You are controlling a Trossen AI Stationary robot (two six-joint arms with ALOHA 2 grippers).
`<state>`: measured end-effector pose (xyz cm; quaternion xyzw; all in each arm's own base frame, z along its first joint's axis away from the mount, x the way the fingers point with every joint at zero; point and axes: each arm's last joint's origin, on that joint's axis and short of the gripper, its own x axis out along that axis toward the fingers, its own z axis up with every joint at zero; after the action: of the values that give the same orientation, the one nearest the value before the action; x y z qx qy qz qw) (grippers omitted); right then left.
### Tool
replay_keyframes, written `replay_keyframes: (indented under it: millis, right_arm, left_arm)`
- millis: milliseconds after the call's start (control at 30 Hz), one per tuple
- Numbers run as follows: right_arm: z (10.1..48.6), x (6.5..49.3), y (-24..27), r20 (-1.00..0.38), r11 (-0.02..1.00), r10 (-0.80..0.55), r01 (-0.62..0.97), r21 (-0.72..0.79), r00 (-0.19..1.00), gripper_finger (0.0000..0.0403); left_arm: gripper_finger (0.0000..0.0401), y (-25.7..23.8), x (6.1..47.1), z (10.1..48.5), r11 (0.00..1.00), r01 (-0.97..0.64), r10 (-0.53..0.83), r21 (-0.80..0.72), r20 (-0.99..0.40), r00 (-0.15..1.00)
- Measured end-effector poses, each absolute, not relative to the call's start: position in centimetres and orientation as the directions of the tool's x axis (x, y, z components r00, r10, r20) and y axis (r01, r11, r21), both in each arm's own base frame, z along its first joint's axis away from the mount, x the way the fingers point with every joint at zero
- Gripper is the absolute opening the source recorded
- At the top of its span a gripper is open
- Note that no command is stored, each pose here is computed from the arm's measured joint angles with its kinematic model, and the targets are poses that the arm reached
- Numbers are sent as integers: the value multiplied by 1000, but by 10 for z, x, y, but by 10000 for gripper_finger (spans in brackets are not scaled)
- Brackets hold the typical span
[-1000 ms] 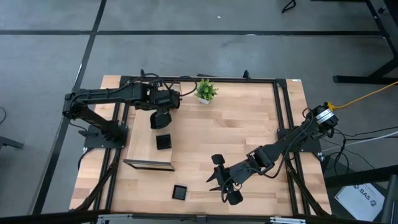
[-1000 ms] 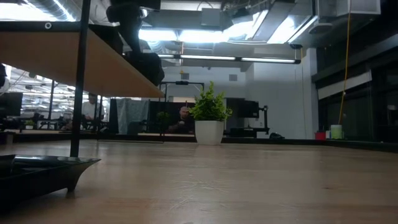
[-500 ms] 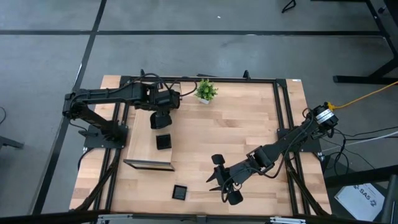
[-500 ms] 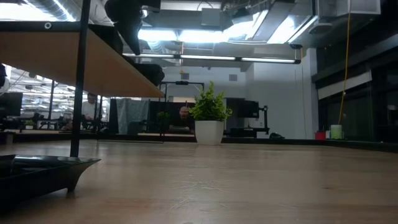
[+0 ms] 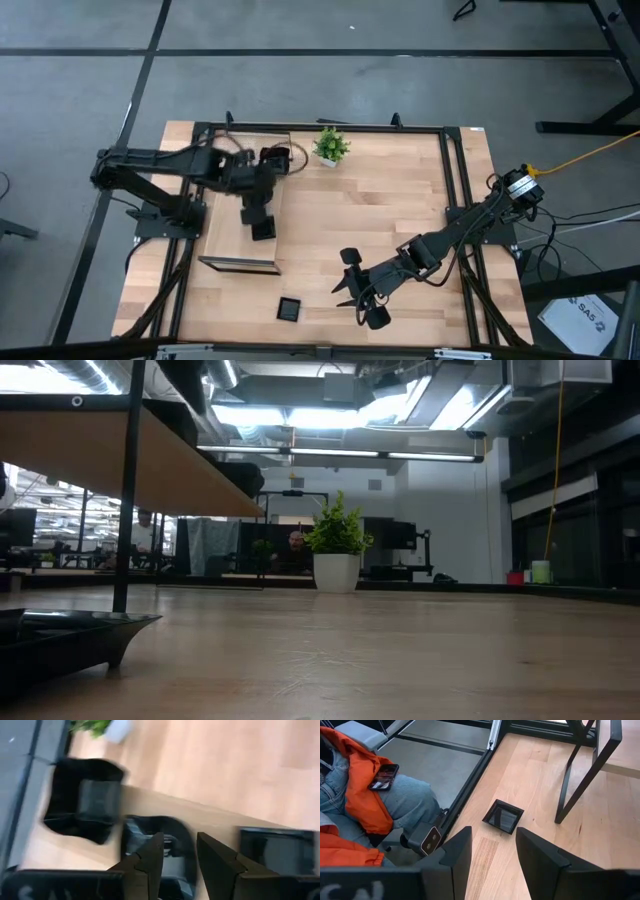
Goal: Pick & Place Mini shaped plates
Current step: Stack the black square plate on top of the black square plate on the shelf
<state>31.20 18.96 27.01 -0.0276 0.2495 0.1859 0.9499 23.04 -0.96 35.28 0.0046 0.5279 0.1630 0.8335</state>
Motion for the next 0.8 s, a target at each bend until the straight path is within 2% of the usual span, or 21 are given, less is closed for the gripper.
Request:
replay_keyframes:
  millis: [467,800]
  right_arm:
    - [270,312,190,-485,929,339,-367,40,806,152]
    - [269,312,189,-494,929,336,-369,34,802,152]
  left_arm:
    - [108,-124,196,359,997,-62,65,36,-829,555]
    - [108,-177,170,370,999,36,-44,-27,-674,738]
